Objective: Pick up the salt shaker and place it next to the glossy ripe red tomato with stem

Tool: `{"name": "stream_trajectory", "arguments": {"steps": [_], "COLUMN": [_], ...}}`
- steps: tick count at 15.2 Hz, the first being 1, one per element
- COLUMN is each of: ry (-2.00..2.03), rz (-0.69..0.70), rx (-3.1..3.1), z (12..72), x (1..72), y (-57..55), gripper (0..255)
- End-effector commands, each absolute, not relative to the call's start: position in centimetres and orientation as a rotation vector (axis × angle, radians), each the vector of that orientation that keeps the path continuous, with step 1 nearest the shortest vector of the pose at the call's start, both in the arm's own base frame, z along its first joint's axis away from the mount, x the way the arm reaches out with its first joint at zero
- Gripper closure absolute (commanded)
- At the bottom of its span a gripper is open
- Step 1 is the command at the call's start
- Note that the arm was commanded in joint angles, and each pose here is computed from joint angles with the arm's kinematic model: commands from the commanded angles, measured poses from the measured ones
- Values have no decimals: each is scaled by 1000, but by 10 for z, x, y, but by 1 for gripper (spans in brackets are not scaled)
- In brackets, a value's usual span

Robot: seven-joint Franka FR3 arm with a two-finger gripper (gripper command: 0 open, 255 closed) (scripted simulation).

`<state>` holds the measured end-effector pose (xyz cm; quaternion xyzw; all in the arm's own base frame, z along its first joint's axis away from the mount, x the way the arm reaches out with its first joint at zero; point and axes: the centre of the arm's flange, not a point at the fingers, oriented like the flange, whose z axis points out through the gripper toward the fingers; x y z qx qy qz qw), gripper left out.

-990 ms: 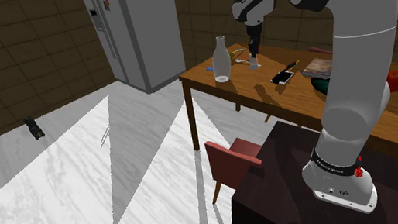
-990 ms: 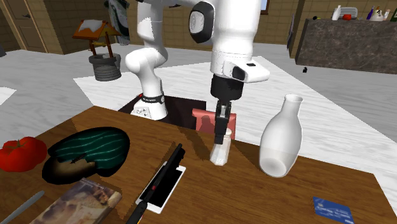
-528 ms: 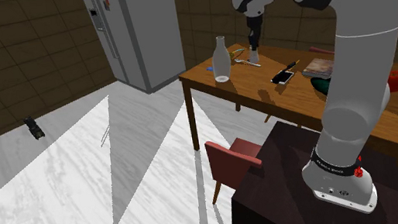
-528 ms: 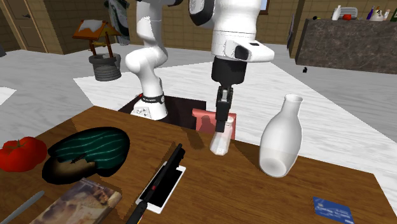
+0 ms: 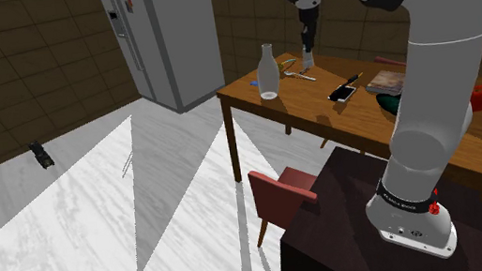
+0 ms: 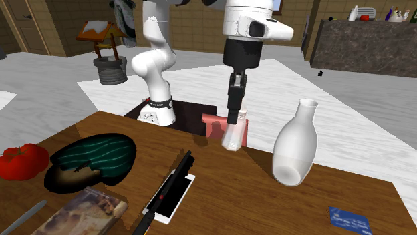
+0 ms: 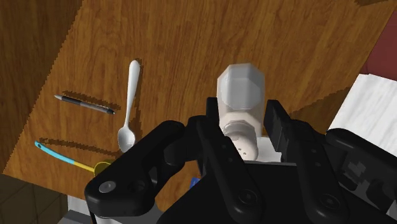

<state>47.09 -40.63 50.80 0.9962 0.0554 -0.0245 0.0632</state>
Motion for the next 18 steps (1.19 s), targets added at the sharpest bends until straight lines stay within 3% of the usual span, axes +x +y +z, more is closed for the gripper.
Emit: {"name": "stream_trajectory", "arguments": {"steps": [1,6,18], "ry": [167,167,167], "rz": [-74,-74,-74], "rx": [3010,3010,3010], "z": [519,541,541], "x": [471,471,324], "y": [-408,-408,-467], "gripper": [255,255,255]}}
